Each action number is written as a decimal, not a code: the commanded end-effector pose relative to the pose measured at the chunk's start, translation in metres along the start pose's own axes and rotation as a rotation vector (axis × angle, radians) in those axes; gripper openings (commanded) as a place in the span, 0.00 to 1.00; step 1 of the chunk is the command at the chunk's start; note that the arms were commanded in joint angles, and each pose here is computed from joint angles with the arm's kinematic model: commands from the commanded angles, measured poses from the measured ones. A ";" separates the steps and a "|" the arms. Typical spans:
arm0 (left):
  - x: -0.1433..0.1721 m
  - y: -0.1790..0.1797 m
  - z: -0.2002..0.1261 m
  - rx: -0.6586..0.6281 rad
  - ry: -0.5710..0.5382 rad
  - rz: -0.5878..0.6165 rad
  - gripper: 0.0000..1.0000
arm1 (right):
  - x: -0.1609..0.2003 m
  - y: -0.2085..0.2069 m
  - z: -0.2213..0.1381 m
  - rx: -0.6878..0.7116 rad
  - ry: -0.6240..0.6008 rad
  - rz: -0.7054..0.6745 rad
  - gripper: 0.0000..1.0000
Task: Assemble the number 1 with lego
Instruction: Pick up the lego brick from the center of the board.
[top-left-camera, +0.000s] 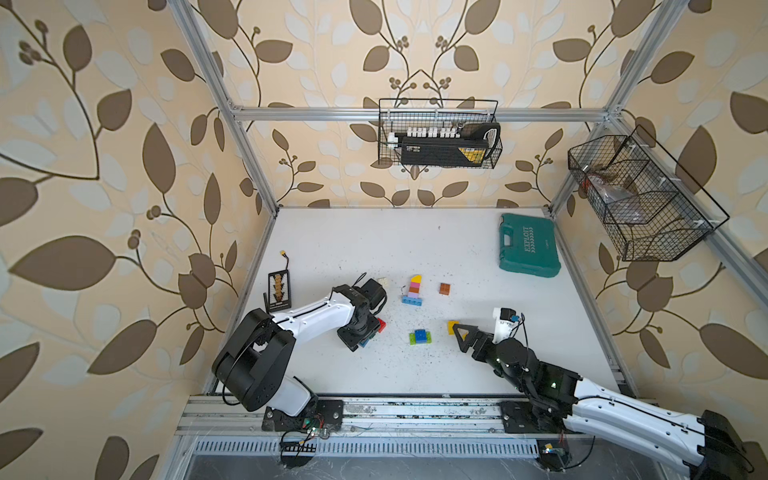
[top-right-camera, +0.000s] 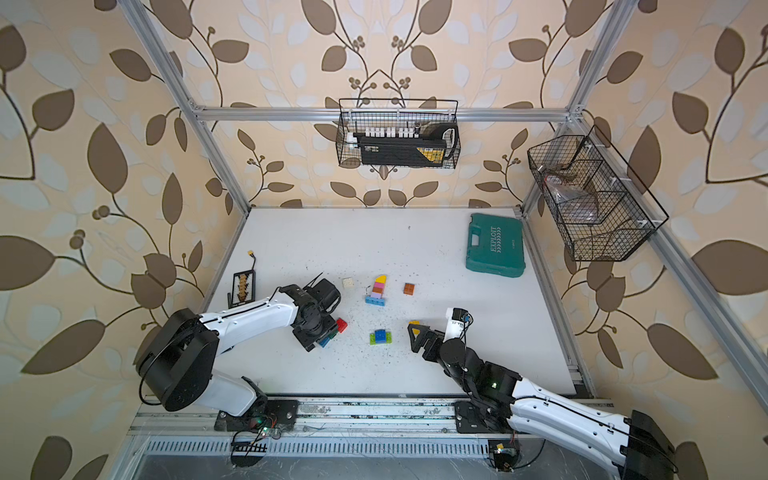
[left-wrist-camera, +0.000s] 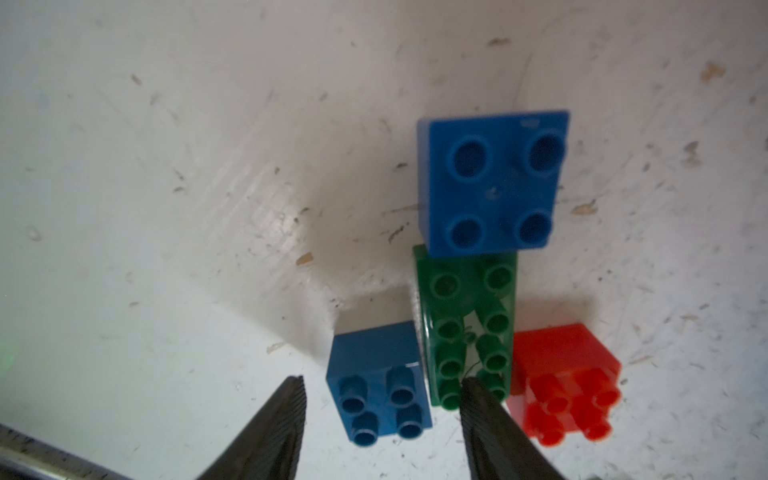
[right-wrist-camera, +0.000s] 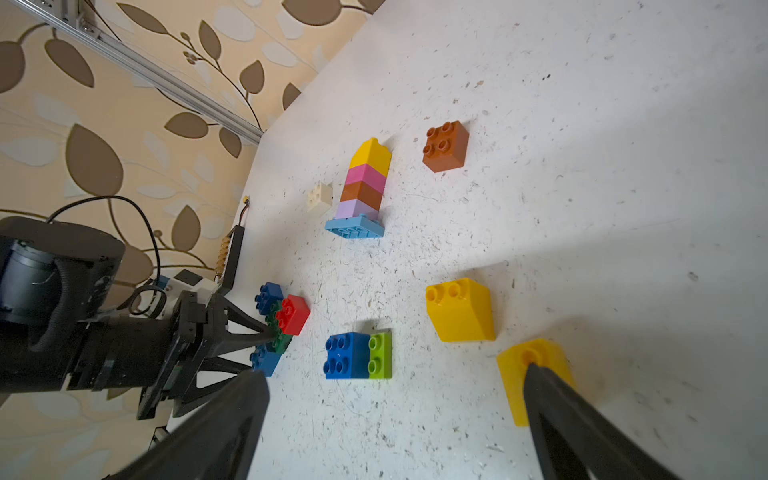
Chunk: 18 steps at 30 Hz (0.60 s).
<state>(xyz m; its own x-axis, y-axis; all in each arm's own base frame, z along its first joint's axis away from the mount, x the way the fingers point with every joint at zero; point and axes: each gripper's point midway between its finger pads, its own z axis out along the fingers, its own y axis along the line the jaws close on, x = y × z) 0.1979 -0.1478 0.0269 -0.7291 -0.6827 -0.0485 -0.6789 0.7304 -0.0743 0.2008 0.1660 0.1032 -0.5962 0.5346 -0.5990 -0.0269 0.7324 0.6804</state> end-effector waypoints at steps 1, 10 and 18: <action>0.002 0.008 -0.001 -0.010 0.014 -0.025 0.59 | -0.003 0.004 0.002 0.001 -0.007 -0.003 0.99; 0.008 0.016 0.005 -0.014 0.035 -0.031 0.41 | 0.003 0.006 0.007 0.023 0.029 -0.025 0.99; 0.014 0.016 -0.001 0.010 0.040 -0.014 0.29 | 0.001 0.000 0.006 0.049 0.020 -0.009 0.99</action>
<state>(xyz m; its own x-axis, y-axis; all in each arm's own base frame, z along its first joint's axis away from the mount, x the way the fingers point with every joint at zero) 0.1850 -0.1459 0.0229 -0.7142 -0.6998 -0.0151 -0.6957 0.7120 -0.0954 0.2005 0.1686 0.0870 -0.6291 0.4932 -0.6007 -0.0031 0.7713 0.6365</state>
